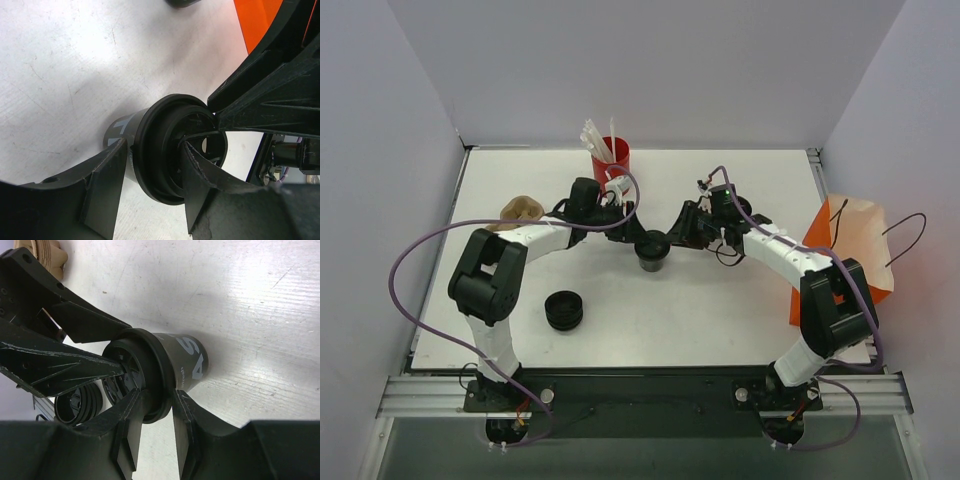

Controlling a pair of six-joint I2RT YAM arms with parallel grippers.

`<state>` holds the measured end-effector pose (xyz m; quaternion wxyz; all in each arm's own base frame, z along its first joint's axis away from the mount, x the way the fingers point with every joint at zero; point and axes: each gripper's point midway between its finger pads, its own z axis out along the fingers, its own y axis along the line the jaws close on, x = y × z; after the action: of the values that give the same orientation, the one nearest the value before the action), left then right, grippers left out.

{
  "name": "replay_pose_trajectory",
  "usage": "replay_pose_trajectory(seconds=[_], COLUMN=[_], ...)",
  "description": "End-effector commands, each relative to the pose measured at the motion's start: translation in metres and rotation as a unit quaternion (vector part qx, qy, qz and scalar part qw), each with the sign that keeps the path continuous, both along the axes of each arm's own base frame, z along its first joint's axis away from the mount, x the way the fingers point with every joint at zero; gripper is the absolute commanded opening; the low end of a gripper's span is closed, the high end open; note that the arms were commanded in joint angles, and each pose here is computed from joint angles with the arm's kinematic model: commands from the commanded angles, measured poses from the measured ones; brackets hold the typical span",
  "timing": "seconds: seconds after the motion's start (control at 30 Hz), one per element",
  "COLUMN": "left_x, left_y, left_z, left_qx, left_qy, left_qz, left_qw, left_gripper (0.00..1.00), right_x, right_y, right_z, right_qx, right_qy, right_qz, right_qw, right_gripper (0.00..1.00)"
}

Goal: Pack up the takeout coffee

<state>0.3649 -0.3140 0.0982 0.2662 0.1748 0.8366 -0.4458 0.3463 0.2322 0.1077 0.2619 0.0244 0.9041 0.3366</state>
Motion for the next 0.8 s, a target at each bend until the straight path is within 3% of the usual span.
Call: replay_pose_trajectory(seconds=[0.0,0.77], left_x=[-0.04,-0.047], left_y=[0.044,0.048], left_z=[-0.108,-0.123], left_qx=[0.158,0.169], left_qy=[0.095,0.107], left_qz=[0.003,0.003], left_qw=[0.983,0.98], left_gripper=[0.55,0.54], right_x=[-0.019,-0.011], right_y=[-0.021,-0.024], right_z=[-0.014,0.014], right_qx=[-0.062,-0.054], right_qy=[0.041,0.027], right_qz=[-0.002,-0.024], right_qw=[0.997,0.998], right_gripper=[0.3,0.3])
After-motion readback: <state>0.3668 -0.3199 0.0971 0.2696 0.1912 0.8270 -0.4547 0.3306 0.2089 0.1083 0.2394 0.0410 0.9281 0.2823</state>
